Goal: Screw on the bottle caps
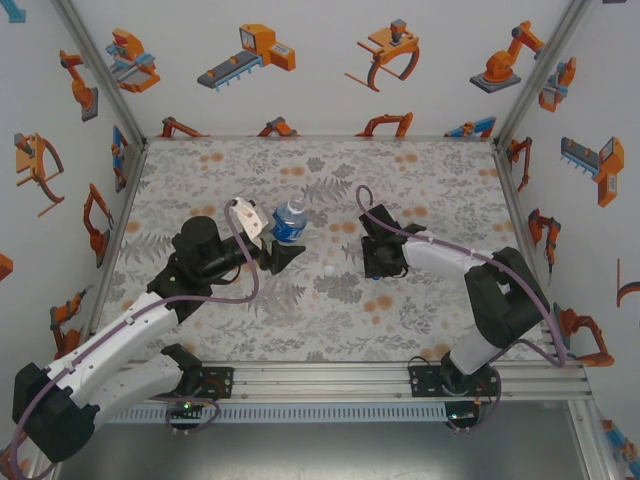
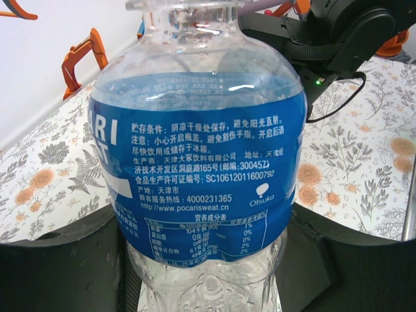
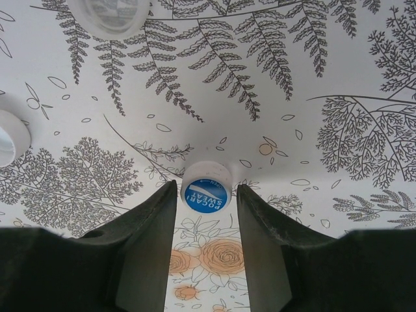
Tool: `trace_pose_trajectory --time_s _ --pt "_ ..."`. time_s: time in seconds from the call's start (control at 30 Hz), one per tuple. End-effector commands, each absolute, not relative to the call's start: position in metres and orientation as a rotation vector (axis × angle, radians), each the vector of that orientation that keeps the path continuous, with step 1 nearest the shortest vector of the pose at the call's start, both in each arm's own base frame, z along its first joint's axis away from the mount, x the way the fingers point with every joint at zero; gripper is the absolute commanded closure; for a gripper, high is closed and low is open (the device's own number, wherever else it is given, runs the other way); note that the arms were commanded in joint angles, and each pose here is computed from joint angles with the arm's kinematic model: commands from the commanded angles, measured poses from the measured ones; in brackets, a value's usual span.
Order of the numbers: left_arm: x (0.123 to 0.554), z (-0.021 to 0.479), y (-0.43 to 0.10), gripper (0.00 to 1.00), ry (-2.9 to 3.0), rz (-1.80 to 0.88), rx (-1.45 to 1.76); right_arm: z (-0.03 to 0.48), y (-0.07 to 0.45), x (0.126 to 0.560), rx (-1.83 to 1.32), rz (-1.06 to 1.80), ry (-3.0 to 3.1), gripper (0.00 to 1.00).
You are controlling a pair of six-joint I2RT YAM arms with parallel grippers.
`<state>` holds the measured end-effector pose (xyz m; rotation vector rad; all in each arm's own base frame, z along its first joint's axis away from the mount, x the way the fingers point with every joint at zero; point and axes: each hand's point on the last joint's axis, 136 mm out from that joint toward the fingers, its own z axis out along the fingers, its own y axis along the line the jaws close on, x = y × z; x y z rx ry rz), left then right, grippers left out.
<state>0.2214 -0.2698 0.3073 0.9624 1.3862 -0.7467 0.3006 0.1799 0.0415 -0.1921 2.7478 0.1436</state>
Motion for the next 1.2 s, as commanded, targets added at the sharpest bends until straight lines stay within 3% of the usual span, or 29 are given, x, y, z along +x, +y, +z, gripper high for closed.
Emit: trace_pose_trajectory --time_s 0.0,0.8,1.17 --pt "0.222 0.312 -0.266 1.00 1.369 -0.748 0.939 0.040 0.182 0.299 -0.198 0.132 2.760 0.59" --pt "0.222 0.312 -0.267 1.00 1.367 -0.752 0.936 0.034 0.182 0.300 -0.185 0.131 2.758 0.60" --pt "0.222 0.306 -0.267 1.00 1.382 -0.726 0.972 0.050 0.183 0.301 -0.218 0.158 2.713 0.72"
